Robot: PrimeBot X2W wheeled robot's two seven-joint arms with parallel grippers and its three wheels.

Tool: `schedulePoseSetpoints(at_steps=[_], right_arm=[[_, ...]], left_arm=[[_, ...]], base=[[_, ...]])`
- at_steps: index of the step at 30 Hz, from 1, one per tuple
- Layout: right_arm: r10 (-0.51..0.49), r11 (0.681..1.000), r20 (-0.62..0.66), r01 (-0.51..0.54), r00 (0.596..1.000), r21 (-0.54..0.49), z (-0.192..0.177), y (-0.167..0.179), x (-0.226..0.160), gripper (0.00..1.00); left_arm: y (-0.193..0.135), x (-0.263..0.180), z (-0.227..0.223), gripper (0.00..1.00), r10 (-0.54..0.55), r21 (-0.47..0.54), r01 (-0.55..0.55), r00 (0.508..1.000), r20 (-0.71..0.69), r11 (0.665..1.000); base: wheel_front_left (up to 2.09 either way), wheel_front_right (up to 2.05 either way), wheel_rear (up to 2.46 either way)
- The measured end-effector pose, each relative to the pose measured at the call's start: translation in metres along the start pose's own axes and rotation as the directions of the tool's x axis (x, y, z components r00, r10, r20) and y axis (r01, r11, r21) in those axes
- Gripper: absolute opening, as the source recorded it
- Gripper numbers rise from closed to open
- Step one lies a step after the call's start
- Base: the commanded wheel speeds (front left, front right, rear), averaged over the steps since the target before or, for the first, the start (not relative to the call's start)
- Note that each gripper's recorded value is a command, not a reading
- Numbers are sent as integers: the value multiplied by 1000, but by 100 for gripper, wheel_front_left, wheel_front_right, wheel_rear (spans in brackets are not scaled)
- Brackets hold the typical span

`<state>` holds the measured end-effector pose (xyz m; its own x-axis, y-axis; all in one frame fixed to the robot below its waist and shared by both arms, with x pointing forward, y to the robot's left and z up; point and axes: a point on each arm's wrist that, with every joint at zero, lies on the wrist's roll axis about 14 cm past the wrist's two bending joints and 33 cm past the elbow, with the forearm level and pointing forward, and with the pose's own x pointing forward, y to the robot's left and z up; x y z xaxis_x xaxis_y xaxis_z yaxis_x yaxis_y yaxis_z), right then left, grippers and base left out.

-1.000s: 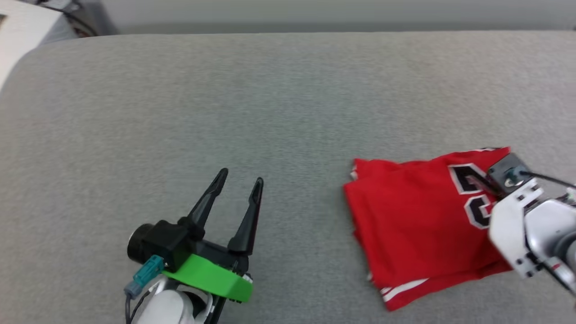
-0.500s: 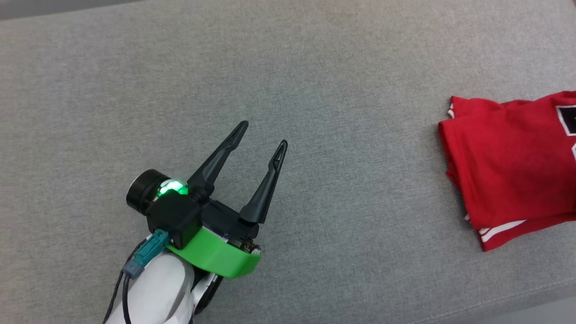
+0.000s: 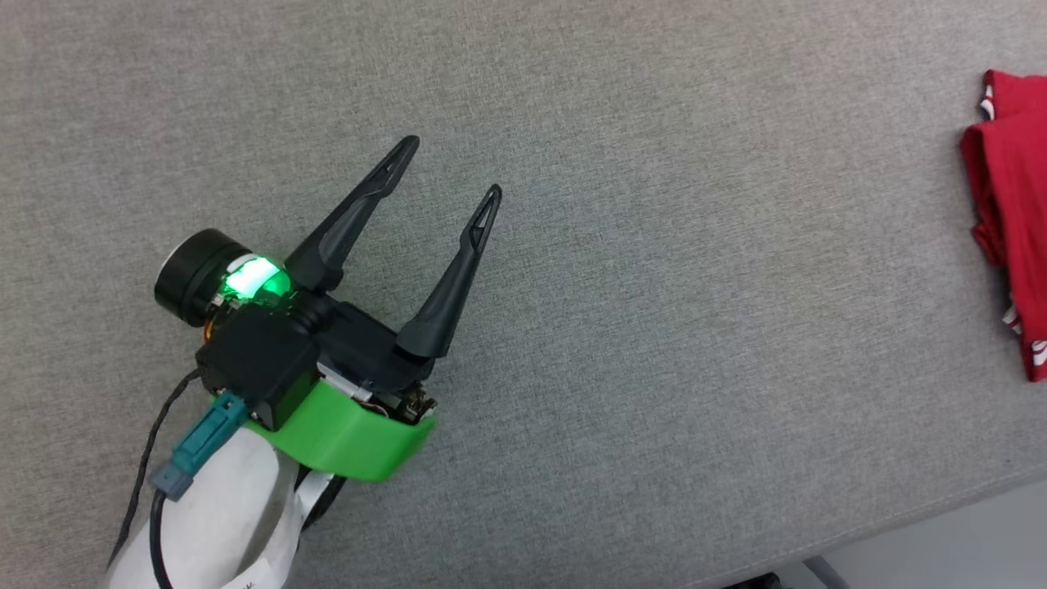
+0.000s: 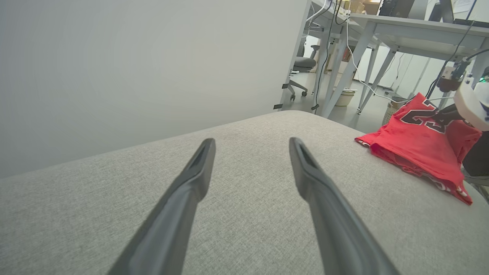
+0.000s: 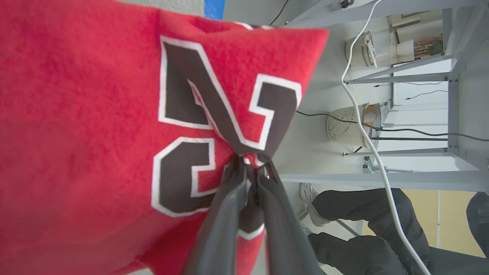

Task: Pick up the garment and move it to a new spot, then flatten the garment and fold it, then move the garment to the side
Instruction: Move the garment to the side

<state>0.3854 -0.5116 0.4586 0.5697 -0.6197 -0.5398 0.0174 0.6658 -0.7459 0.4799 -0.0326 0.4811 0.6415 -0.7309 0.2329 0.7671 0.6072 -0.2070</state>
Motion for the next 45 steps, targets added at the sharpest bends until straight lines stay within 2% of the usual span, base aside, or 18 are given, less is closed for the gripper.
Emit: schedulePoseSetpoints(at_steps=[5, 14, 17, 18, 19, 27, 31, 34, 37, 40, 42, 45], right_arm=[[-36, 999, -8, 36, 999, -6, 2, -5, 20, 0], [-13, 1000, -53, 14, 999, 16, -12, 18, 44, 0], [-24, 999, -64, 26, 998, 34, -15, 14, 46, 0], [-32, 998, -59, 35, 998, 43, -14, 11, 45, 97], [-41, 998, -53, 43, 998, 54, -14, 7, 45, 100], [-79, 996, 9, 79, 997, 53, -6, -13, 34, 100], [-91, 992, 106, 82, 990, 93, 14, -20, 25, 100], [-84, 985, 236, 45, 968, 166, 49, -13, 14, 100], [-63, 980, 399, -20, 915, 200, 96, 1, -5, 100], [-46, 955, 560, -128, 827, 267, 140, 19, -37, 100], [-42, 922, 644, -218, 764, 320, 160, 31, -63, 100], [-52, 886, 734, -308, 677, 347, 179, 39, -99, 100]], left_arm=[[13, -1, -10, 100, 19, -8, -19, 1000, -12, 1000], [29, -7, -26, 100, 51, -13, -51, 998, -42, 999], [28, -7, -25, 100, 51, -10, -51, 998, -43, 999], [28, -8, -24, 100, 50, -8, -51, 998, -43, 999], [27, -8, -23, 100, 50, -6, -50, 998, -43, 999], [23, -9, -6, 100, 76, -12, -76, 997, -6, 997], [22, -13, 4, 100, 106, -4, -106, 994, 3, 994], [23, -21, 12, 100, 157, -7, -157, 988, 4, 988], [26, -32, 24, 100, 220, -10, -220, 975, 13, 975], [27, -45, 43, 100, 278, 2, -279, 960, 41, 960], [26, -56, 53, 100, 313, 14, -314, 949, 48, 949], [28, -78, 55, 100, 378, 30, -378, 926, 28, 925]], base=[[0, 0, 0], [0, 0, 0], [0, 0, 0], [0, 0, 0], [0, 0, 0], [0, 0, 0], [0, 0, 0], [0, 0, 0], [0, 0, 0], [0, 0, 0], [0, 0, 0], [0, 0, 0]])
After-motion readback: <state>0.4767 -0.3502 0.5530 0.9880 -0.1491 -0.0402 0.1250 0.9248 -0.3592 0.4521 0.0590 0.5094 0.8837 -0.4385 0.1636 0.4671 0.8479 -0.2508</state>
